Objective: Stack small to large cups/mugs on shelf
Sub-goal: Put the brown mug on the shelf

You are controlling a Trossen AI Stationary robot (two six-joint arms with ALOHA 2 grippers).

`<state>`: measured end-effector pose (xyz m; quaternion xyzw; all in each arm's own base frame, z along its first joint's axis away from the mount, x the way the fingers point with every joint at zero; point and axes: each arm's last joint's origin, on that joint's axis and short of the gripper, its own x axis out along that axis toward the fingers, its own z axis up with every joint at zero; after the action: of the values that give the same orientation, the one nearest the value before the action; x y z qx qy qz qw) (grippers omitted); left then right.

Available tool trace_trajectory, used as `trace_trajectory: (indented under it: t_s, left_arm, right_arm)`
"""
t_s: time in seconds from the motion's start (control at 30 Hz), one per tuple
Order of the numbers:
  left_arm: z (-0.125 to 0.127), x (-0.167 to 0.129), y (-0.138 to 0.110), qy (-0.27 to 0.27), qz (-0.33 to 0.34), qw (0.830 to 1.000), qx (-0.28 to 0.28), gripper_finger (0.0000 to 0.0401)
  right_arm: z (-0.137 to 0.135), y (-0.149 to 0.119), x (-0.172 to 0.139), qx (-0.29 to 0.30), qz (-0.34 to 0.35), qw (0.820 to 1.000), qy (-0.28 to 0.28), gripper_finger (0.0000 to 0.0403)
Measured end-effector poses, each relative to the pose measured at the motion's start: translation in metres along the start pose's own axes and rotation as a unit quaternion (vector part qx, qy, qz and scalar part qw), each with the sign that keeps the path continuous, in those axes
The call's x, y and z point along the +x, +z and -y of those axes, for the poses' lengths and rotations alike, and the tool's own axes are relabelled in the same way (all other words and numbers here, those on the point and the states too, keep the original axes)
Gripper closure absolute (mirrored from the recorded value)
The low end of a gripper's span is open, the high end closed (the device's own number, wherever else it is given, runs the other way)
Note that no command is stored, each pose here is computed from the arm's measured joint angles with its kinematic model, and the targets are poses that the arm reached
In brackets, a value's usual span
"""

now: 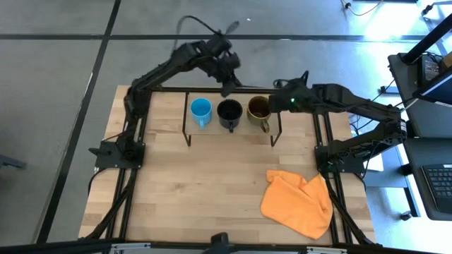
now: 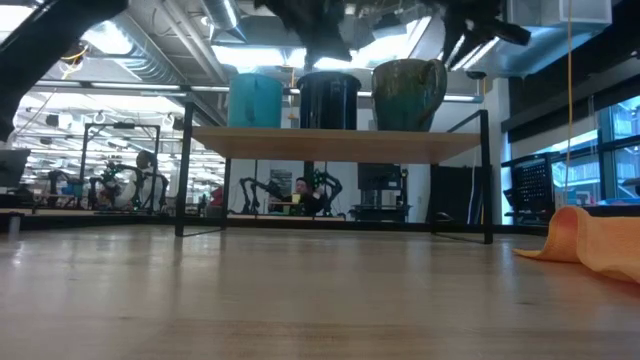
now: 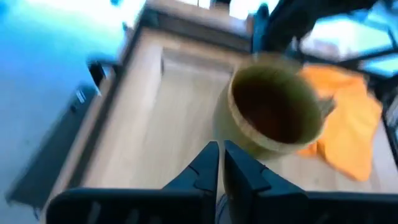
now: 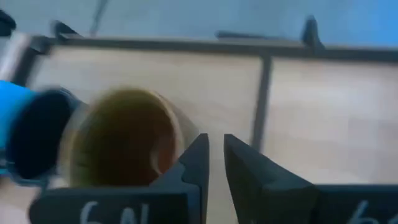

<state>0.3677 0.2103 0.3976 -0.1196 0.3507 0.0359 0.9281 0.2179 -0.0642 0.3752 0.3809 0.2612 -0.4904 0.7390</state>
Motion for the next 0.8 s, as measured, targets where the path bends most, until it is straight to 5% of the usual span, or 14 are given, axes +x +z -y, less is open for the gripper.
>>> trace_trajectory:
  t_s: [0.13, 0.33, 0.8]
  left_arm:
    - [-0.001, -0.015, 0.002, 0.009, 0.014, 1.000, -0.014, 0.0383]
    - [-0.009, -0.002, -0.010, 0.011, -0.026, 0.999, -0.034, 0.0390]
    - [-0.014, 0.026, -0.019, -0.013, -0.023, 0.999, -0.031, 0.0390]
  right_arm:
    - [-0.001, 0.009, -0.008, 0.003, 0.013, 1.000, 0.014, 0.0350]
    - [0.005, -0.008, 0.002, 0.027, -0.086, 0.996, -0.002, 0.0350]
    - [-0.020, -0.044, -0.008, 0.063, -0.137, 0.987, 0.064, 0.0350]
